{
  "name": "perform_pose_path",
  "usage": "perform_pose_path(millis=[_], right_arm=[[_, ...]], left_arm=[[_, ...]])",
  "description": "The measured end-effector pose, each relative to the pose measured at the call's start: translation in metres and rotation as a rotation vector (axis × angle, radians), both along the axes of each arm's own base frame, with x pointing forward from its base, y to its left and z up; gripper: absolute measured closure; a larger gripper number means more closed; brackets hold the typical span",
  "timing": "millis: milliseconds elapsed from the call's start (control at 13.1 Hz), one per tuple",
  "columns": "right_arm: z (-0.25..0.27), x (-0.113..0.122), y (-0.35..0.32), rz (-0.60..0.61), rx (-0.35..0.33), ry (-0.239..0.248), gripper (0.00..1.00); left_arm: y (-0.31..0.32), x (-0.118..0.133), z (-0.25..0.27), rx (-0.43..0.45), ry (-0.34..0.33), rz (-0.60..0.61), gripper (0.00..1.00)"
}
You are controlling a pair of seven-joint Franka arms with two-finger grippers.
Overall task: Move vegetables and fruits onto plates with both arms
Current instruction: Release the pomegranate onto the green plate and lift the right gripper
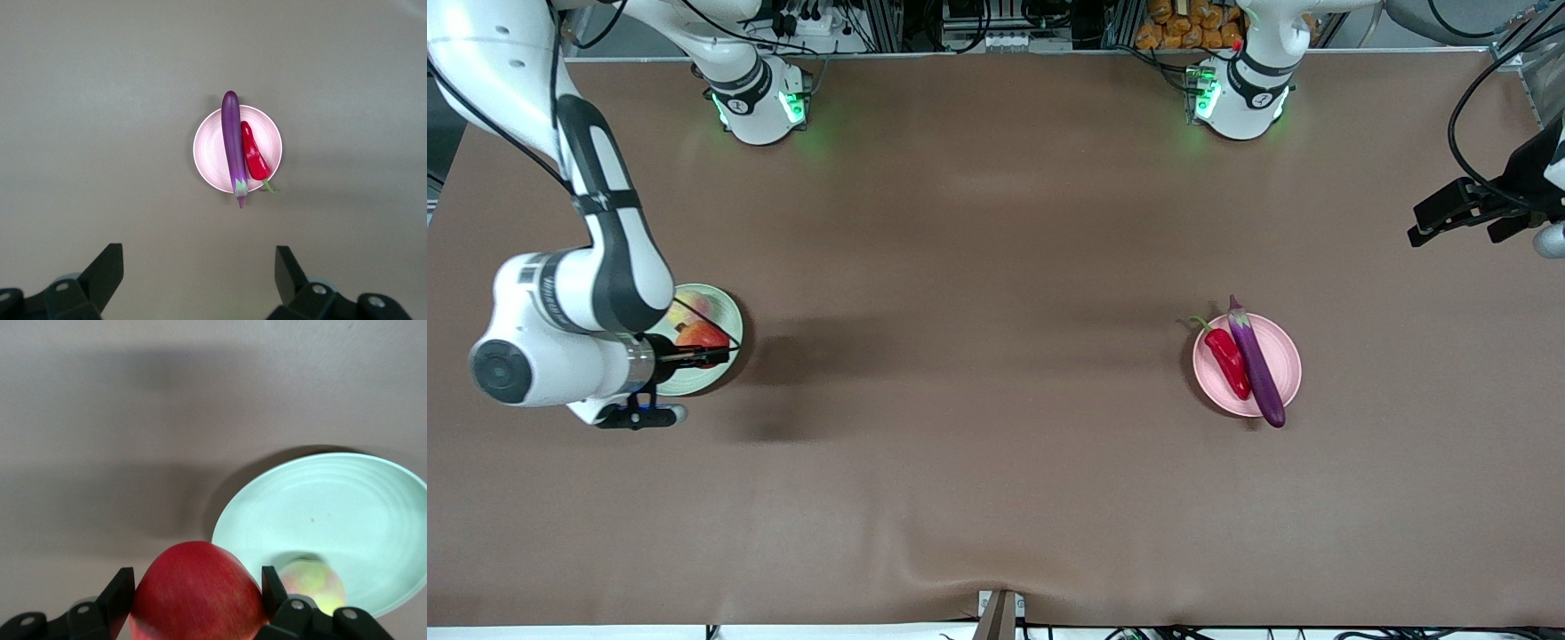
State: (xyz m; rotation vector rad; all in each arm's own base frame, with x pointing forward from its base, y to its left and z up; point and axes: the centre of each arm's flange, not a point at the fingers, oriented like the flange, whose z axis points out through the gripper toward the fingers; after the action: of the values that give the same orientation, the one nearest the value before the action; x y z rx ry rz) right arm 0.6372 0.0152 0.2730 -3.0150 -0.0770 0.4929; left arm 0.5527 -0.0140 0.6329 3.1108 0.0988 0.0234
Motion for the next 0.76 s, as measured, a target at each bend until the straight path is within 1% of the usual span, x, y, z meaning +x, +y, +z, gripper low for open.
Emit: perform_pose_path(millis=[153,306,764], right_arm=[[-0.030,-0.013,-0.012,0.027,-0.001,-0.021,0.18],[-0.049,-0.023,-0.018,0.069,-0.024,-0.030,0.18],[-0.054,-0.026,-0.046,0.112,-0.006,-0.046,0.18]], left_arm=[[0.000,0.000,0.000,0.000,0.000,0.001,0.00],[0.001,0.000,0.000,0.000,0.000,0.002,0.00],[0.006,0.000,0.001,0.000,0.000,0.012,0.00]])
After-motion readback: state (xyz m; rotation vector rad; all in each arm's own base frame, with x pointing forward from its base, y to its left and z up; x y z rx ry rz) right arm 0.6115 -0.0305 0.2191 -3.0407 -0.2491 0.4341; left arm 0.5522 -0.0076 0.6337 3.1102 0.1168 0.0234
